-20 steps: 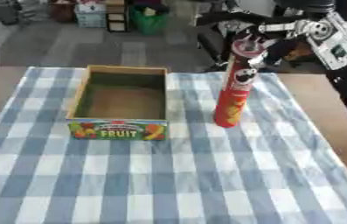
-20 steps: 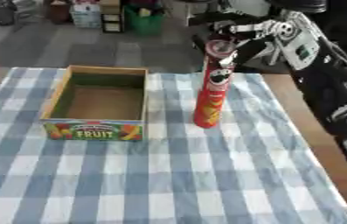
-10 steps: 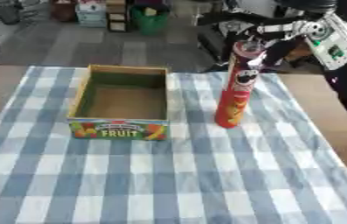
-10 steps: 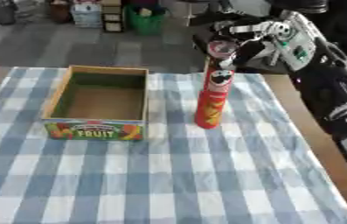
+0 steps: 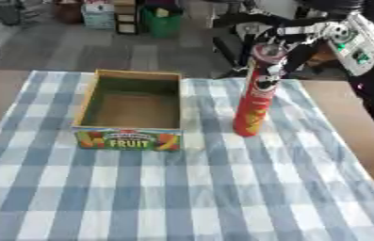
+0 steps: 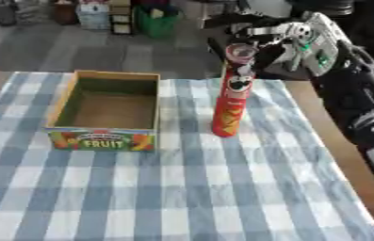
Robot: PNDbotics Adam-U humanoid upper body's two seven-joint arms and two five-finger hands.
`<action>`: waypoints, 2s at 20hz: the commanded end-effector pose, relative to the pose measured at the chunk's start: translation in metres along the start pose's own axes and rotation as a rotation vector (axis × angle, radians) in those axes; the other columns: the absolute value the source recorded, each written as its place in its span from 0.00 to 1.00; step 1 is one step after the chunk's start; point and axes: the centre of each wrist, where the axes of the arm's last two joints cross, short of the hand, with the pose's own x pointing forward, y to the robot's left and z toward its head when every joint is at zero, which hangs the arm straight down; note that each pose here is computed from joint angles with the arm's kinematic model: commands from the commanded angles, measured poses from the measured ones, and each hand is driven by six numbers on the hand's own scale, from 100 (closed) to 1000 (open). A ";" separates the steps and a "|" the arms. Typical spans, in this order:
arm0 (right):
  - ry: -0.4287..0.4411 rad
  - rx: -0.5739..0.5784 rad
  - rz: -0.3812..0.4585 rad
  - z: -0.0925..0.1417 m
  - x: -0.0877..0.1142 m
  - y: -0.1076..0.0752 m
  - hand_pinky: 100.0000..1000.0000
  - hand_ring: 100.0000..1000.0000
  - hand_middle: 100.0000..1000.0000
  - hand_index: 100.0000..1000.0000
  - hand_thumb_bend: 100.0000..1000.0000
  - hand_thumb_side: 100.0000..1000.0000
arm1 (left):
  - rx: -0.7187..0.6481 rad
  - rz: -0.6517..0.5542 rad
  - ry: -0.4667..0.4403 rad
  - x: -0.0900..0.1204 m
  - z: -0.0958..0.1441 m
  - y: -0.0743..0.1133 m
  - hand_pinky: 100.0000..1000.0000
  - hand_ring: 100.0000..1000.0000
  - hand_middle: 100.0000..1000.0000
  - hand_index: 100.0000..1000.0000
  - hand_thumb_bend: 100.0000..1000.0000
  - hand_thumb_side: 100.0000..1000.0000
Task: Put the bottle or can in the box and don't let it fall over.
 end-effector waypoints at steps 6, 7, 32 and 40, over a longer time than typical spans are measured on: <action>0.013 -0.096 0.042 0.016 0.000 -0.018 0.37 0.48 0.66 0.81 0.00 0.23 | 0.005 -0.006 -0.027 0.006 -0.004 0.003 0.65 0.47 0.46 0.66 0.23 0.41; 0.010 -0.101 0.044 0.016 0.000 -0.018 0.36 0.48 0.65 0.81 0.00 0.21 | 0.005 -0.006 -0.027 0.006 -0.004 0.004 0.65 0.47 0.46 0.66 0.23 0.41; -0.294 -0.301 0.067 0.026 0.073 -0.087 0.30 0.44 0.62 0.79 0.00 0.22 | -0.012 0.007 -0.040 0.007 -0.006 0.002 0.66 0.47 0.46 0.66 0.24 0.41; -0.394 -0.273 0.113 0.009 0.112 -0.093 0.31 0.45 0.63 0.80 0.00 0.22 | -0.029 0.027 -0.070 0.013 -0.013 -0.002 0.66 0.47 0.46 0.66 0.24 0.41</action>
